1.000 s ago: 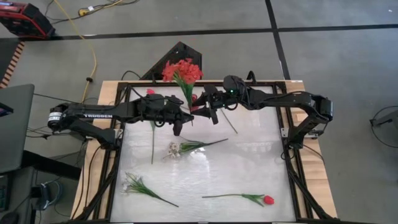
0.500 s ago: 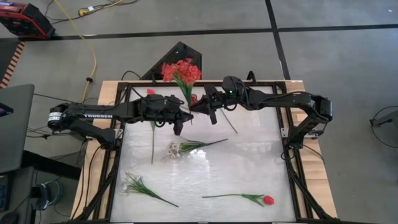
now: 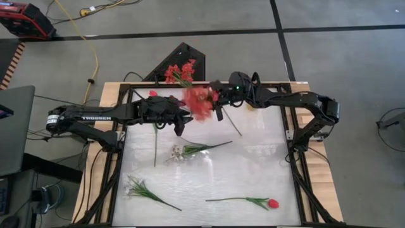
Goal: Sort flowers into vase by color
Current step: Put the red flowers into the red vase
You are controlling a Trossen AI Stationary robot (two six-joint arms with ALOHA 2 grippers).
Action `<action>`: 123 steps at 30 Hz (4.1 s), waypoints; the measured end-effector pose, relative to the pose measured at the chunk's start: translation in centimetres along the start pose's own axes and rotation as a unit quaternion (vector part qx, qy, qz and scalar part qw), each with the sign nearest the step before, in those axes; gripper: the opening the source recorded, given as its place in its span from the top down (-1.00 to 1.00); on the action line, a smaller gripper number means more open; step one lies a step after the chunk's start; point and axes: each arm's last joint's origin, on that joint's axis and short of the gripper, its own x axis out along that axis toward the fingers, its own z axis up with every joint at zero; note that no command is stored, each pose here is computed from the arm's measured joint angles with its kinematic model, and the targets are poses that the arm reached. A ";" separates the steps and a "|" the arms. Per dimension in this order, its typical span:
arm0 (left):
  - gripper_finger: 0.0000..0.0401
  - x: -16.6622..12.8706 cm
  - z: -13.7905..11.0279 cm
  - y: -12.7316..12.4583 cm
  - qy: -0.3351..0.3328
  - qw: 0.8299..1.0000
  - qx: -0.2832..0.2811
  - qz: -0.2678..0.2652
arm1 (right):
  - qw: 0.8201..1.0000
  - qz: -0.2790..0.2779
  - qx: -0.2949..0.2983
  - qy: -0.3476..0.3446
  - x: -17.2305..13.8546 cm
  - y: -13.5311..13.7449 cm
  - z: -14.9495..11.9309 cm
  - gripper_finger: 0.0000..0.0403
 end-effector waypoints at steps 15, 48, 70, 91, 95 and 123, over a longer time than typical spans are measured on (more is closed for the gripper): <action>0.92 -0.2 -1.0 0.4 0.044 0.990 0.130 0.042 | 0.990 0.000 0.081 0.117 -1.8 -1.2 -2.8 0.47; 0.28 19.7 -6.8 5.0 0.394 0.753 0.522 -0.072 | 0.967 0.054 0.071 0.237 -8.7 6.2 -1.4 0.41; 0.99 11.3 2.0 2.9 0.234 0.909 0.336 -0.082 | 0.981 0.019 0.030 0.188 -12.9 8.5 0.8 0.41; 1.00 9.4 3.5 9.2 -0.188 0.958 0.209 0.062 | 0.988 -0.047 -0.016 0.147 -15.9 10.2 1.8 0.41; 1.00 10.2 3.2 9.6 -0.199 0.958 0.198 0.057 | 0.988 -0.048 -0.015 0.148 -15.9 10.2 1.8 0.41; 1.00 11.0 -0.1 10.7 -0.159 0.968 0.180 0.077 | 0.986 -0.050 0.006 0.159 -15.9 10.2 1.6 0.41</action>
